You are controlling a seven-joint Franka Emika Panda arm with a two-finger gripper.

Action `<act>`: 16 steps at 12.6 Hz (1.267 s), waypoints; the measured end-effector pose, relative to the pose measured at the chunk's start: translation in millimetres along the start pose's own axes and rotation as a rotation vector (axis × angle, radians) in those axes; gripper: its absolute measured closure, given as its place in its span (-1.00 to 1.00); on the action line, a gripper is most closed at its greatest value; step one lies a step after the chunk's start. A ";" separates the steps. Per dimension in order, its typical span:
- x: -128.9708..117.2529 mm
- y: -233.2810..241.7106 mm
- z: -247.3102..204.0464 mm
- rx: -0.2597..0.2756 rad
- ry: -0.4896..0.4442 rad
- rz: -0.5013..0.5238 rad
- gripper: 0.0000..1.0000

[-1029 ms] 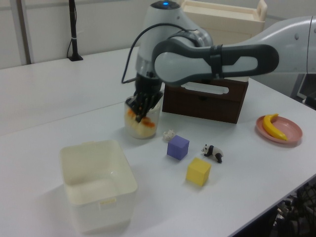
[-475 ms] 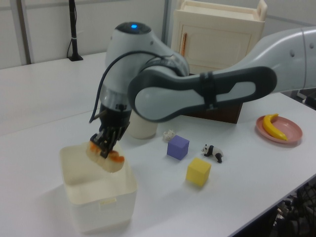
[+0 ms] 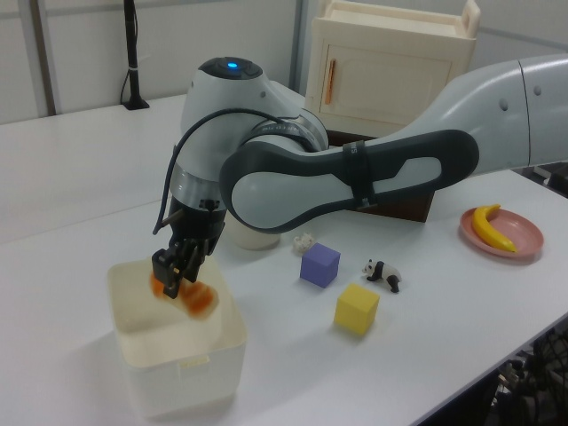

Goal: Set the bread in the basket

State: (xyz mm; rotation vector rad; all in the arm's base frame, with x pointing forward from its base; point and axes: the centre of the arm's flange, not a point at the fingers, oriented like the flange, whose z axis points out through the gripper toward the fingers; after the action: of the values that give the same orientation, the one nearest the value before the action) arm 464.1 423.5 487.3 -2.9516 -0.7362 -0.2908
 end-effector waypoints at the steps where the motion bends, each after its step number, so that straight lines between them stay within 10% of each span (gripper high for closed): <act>1: 0.0 -0.1 0.0 0.001 0.000 -0.001 -0.36; 4: 0.1 -0.2 -0.2 0.001 0.001 -0.002 -1.00; 10: 5.5 19.0 -3.3 -0.008 0.009 0.030 -1.00; 16: 14.4 140.0 -49.3 -0.057 0.049 0.202 -1.00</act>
State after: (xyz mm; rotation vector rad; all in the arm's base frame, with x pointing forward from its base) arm 534.7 300.6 533.3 -3.0281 -0.4261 -0.3717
